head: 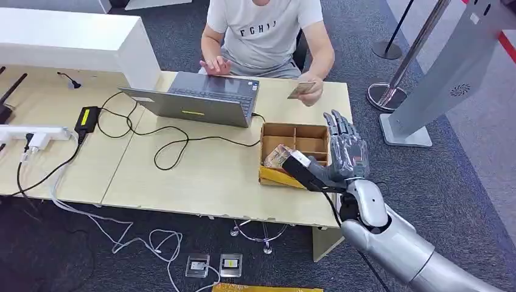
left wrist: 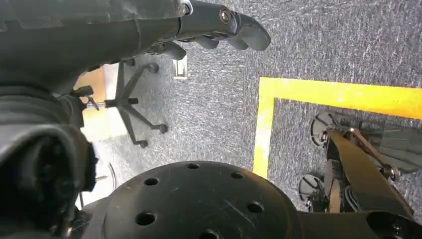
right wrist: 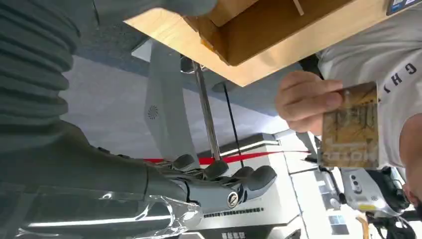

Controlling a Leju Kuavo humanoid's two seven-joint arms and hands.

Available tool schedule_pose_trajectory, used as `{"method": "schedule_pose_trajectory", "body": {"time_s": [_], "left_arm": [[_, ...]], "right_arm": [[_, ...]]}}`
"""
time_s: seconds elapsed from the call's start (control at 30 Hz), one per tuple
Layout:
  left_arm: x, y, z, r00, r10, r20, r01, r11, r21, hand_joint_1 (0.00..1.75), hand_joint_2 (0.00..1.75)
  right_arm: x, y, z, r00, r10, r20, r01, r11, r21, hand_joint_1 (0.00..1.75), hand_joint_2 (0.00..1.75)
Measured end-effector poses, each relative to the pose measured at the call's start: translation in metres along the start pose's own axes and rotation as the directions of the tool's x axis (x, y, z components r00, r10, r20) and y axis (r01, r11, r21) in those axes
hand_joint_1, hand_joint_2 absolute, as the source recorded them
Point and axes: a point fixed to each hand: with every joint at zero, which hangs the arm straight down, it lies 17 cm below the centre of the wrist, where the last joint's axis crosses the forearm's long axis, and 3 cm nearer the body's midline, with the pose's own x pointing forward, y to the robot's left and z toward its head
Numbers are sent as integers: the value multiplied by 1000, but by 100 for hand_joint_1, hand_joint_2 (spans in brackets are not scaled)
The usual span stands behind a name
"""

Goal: Pass the card to the sensor for recognition and then transmit it.

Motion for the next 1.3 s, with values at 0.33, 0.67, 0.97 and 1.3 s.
{"method": "schedule_pose_trajectory", "body": {"time_s": [0.33, 0.67, 0.97, 1.3], "left_arm": [[-3, -2, 1, 1000, 5, -13, -5, 1000, 0, 0, 0], [-7, -2, 1, 1000, 9, -29, -8, 1000, 4, 0, 0], [-7, -3, 1, 1000, 7, -28, -7, 1000, -2, 0, 0], [-8, -3, 1, 1000, -5, -28, 4, 1000, -2, 0, 0]], "right_arm": [[20, 0, 12, 1000, 20, 24, -20, 999, 24, 0, 175], [30, 28, 39, 1000, -10, 14, 8, 992, 124, 0, 175], [38, 46, 54, 999, -34, 21, 30, 984, 173, 0, 175], [47, 62, 57, 998, -45, 31, 38, 979, 200, 0, 175]]}}
